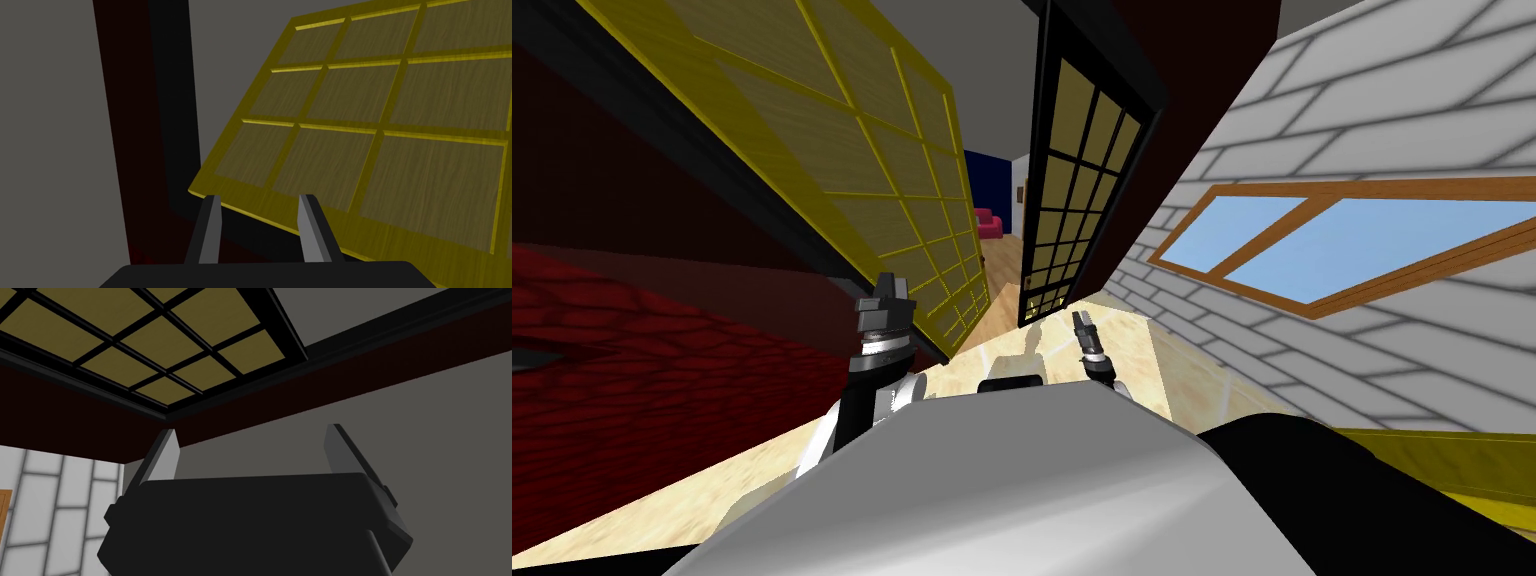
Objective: Push the door open
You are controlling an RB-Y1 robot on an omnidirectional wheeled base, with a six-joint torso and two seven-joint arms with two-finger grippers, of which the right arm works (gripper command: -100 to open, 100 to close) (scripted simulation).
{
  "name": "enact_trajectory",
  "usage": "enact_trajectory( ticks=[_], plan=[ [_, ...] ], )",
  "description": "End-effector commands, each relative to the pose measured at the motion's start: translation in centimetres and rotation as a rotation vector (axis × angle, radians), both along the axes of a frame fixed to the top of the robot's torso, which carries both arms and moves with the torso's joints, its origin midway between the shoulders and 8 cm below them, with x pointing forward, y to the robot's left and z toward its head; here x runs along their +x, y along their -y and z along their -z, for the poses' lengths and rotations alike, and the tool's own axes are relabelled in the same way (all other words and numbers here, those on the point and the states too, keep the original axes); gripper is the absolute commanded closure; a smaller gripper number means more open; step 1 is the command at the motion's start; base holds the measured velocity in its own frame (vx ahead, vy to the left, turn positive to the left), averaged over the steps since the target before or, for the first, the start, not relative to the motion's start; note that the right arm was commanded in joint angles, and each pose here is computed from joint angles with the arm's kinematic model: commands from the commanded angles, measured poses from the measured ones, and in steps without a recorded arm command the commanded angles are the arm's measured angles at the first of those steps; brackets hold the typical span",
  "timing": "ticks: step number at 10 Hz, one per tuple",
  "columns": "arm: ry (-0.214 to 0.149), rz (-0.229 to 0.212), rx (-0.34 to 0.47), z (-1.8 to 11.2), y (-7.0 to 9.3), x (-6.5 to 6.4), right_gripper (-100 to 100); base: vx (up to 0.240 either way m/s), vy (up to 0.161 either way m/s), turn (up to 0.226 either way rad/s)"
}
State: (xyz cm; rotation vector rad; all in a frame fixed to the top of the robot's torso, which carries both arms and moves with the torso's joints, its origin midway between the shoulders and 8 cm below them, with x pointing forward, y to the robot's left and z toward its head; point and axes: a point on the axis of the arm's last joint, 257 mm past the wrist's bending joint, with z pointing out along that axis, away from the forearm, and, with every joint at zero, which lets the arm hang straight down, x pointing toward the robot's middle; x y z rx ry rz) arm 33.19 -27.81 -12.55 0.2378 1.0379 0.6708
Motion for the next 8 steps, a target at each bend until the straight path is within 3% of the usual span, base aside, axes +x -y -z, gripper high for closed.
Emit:
enact_trajectory(
  ticks=[1,8],
  plan=[
    [-0.015,0.013,-0.033,1.2,0.1,-0.3,-100,0.098,-0.015,0.051],
    [-0.082,0.061,-0.166,6.2,0.7,-1.8,-100,0.1,-0.006,0.052]
  ],
)
